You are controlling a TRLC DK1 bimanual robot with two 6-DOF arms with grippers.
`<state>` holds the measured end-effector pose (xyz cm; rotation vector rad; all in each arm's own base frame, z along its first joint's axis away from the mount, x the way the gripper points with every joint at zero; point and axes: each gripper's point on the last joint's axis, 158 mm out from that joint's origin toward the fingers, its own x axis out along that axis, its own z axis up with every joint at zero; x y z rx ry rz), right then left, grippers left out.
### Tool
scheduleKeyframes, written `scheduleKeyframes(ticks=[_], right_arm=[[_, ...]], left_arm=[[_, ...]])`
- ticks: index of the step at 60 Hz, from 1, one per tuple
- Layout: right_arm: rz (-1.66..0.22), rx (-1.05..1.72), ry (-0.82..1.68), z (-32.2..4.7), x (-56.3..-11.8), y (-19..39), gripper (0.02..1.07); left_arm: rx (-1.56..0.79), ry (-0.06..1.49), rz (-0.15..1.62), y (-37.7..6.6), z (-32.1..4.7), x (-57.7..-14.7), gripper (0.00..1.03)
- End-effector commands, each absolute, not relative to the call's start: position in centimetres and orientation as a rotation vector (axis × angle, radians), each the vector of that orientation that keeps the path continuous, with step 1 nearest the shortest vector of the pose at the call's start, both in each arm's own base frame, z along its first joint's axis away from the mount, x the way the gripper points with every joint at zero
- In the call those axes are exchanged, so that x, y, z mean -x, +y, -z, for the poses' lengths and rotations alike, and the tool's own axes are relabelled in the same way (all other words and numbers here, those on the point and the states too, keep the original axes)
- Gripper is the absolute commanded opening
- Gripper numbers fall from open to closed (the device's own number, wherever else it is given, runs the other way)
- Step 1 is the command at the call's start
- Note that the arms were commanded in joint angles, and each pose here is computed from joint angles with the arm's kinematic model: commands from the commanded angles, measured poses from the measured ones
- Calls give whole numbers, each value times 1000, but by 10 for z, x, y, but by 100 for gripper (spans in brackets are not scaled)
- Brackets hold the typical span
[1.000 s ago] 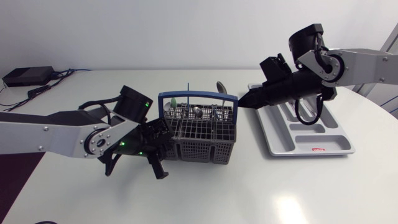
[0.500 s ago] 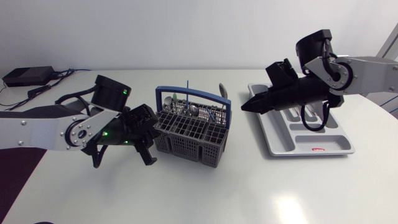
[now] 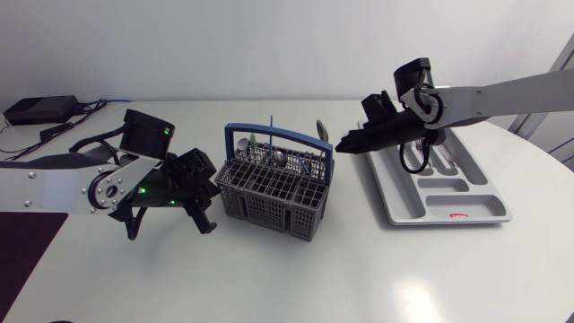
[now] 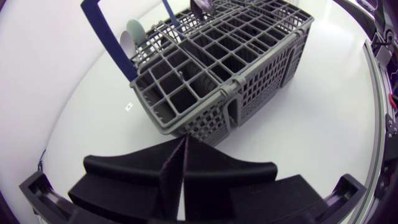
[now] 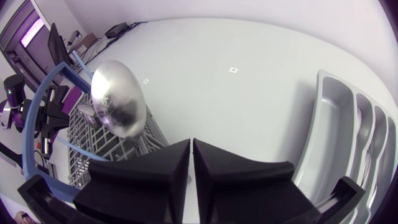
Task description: Unload the cutlery basket into the drawer organizer.
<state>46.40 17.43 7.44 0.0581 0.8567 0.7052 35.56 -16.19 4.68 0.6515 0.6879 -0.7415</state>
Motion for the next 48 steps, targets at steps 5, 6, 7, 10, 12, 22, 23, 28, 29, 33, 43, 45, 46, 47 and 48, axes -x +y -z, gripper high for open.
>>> scheduleKeyframes(ticks=[5, 6, 7, 10, 12, 22, 23, 28, 29, 33, 43, 45, 46, 47, 48], right_arm=[[-749, -82, 914, -59, -453, 193, 13], [-754, -81, 917, -59, -451, 194, 13], [-760, -78, 919, -59, -448, 195, 13], [-773, -75, 919, -61, -440, 198, 13], [-785, -76, 921, -62, -434, 200, 13], [-832, -72, 944, -64, -396, 211, 13], [-836, -70, 947, -64, -392, 212, 13], [-853, -63, 957, -64, -374, 215, 13], [-854, -62, 957, -64, -372, 215, 13], [-863, -59, 971, -62, -360, 216, 13], [-885, -48, 990, -60, -335, 219, 12], [-892, -44, 990, -61, -330, 220, 12], [-895, -42, 990, -61, -328, 221, 12], [-898, -40, 986, -63, -326, 221, 12], [-901, -39, 986, -63, -324, 222, 12]], left_arm=[[-642, 671, 744, -164, -42, -374, 17], [-638, 668, 744, -164, -42, -376, 17], [-636, 665, 745, -164, -43, -378, 17], [-621, 657, 750, -167, -44, -382, 17], [-620, 650, 746, -167, -44, -386, 17], [-594, 620, 746, -173, -51, -402, 17], [-592, 620, 749, -174, -50, -403, 17], [-567, 613, 748, -174, -53, -413, 17], [-562, 611, 749, -175, -54, -415, 17], [-551, 609, 754, -179, -54, -422, 17], [-540, 602, 767, -193, -55, -433, 17], [-540, 598, 774, -198, -56, -435, 17], [-539, 598, 775, -199, -56, -436, 17], [-539, 594, 777, -201, -57, -437, 17], [-537, 597, 777, -202, -56, -438, 17]])
